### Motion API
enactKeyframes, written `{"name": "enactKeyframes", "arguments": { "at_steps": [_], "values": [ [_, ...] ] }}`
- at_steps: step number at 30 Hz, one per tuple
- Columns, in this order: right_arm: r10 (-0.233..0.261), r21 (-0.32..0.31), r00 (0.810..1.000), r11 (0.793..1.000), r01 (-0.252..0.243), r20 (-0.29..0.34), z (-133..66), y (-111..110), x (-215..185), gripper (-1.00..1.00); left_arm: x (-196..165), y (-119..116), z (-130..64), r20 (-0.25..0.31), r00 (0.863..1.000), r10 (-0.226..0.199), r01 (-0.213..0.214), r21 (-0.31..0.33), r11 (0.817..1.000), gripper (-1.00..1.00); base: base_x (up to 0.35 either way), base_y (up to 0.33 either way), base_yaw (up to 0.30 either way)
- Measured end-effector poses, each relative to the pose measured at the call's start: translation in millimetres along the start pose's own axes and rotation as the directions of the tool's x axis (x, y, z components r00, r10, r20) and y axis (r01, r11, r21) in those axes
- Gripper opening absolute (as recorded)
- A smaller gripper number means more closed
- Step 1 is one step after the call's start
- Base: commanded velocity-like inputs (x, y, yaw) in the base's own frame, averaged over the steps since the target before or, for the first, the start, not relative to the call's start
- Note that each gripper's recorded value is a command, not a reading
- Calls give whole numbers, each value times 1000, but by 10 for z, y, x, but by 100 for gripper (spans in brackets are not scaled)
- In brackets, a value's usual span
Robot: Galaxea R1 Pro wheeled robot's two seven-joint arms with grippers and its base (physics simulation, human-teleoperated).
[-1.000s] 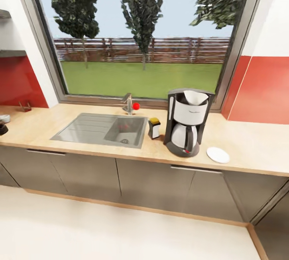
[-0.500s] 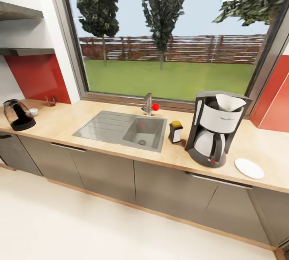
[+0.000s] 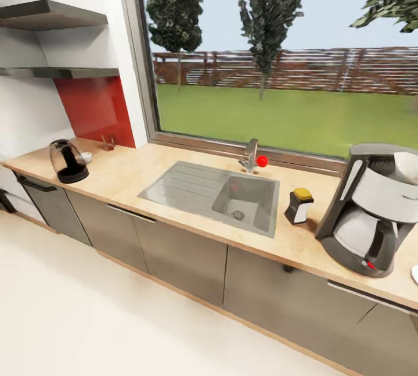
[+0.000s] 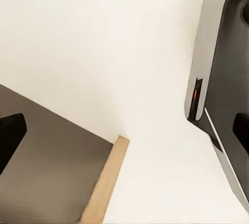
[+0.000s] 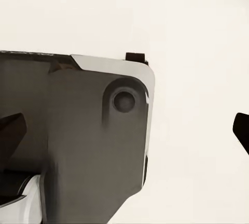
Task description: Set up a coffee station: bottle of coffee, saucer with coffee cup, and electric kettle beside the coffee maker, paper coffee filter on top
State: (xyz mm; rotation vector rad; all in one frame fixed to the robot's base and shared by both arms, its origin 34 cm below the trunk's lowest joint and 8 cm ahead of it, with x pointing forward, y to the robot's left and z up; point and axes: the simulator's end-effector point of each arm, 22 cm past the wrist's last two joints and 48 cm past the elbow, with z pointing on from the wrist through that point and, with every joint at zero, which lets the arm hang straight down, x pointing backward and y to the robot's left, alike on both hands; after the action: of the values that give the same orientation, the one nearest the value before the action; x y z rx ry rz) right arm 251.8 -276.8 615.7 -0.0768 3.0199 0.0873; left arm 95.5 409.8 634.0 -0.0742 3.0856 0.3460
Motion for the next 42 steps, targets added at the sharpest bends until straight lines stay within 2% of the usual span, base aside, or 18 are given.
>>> {"name": "enactKeyframes", "arguments": {
  "at_steps": [14,34,42],
  "values": [
    [2,0,1000,1000,-2,-6,6,1,24,100,13,-3,-1,-3,1000,-1,1,0,1000,100,236,246,245],
    [6,-11,1000,1000,-6,-1,12,75,3,100,-105,-126,7,24,1000,-9,9,13,1000,100,243,254,10],
    [11,-11,1000,1000,-11,-4,15,74,13,100,-356,-398,11,74,996,-46,43,43,998,100,232,279,99]
  ]
}}
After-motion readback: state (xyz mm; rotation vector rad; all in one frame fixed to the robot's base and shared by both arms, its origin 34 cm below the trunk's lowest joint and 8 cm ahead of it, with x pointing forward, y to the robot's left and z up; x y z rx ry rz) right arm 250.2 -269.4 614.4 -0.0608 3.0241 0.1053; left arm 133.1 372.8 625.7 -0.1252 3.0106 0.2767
